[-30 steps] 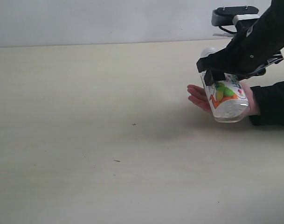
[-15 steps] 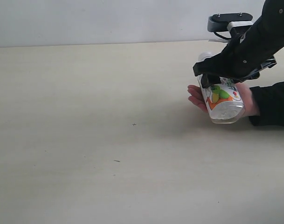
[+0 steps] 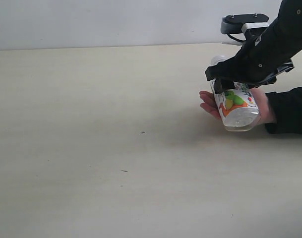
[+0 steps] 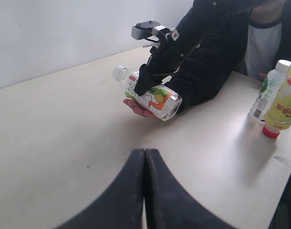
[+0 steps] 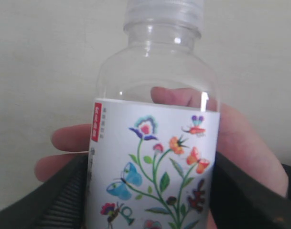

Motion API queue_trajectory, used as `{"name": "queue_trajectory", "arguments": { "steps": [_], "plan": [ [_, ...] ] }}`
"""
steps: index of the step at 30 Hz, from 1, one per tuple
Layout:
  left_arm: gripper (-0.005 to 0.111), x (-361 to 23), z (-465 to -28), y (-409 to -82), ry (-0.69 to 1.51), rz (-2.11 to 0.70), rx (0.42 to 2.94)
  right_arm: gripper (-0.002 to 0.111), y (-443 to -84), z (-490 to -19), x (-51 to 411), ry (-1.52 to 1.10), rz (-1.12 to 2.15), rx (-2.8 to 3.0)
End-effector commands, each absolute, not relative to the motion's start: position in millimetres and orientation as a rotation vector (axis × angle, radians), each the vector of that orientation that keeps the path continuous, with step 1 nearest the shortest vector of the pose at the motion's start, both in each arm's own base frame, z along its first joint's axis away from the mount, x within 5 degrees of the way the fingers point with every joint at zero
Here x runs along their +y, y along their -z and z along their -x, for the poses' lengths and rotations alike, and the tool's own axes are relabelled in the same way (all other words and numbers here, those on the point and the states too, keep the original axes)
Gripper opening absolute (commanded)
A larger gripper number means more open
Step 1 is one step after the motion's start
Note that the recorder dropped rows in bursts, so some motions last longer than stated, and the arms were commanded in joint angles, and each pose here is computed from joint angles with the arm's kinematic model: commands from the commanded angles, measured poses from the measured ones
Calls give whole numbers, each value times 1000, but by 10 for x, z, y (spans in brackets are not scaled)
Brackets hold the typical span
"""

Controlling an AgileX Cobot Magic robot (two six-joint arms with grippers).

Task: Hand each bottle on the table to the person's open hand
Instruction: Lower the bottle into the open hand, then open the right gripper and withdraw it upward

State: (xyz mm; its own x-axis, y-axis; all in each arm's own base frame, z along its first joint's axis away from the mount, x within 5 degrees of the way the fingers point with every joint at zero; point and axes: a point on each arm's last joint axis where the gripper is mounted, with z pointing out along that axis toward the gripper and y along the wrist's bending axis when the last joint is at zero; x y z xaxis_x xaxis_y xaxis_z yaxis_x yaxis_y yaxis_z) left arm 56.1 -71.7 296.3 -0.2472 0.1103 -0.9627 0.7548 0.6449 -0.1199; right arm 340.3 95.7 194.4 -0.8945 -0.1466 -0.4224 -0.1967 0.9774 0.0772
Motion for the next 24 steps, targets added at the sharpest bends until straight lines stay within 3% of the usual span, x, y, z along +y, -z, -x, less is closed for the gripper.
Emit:
{"name": "queue_trajectory", "arguments": {
  "steps": [1, 5, 7, 14, 21, 24],
  "plan": [
    [0, -713, -560, -2953, 708, -713, 1729, 47, -1947, -3400, 965, -160, 250, 2692],
    [0, -713, -560, -2953, 708, -713, 1729, 74, -1945, -3395, 964, -159, 251, 2698],
    [0, -713, -560, -2953, 708, -713, 1729, 80, -1945, -3396, 963, -157, 253, 2698],
    [0, -713, -560, -2953, 708, -713, 1729, 81, -2167, -3349, 948, -164, 262, 2629],
    [0, -713, -560, -2953, 708, -713, 1729, 81, -2824, -3108, 883, -197, 248, 2436],
    [0, -713, -560, -2953, 708, -713, 1729, 74, -3156, -2916, 832, -214, 240, 2340]
  ]
}}
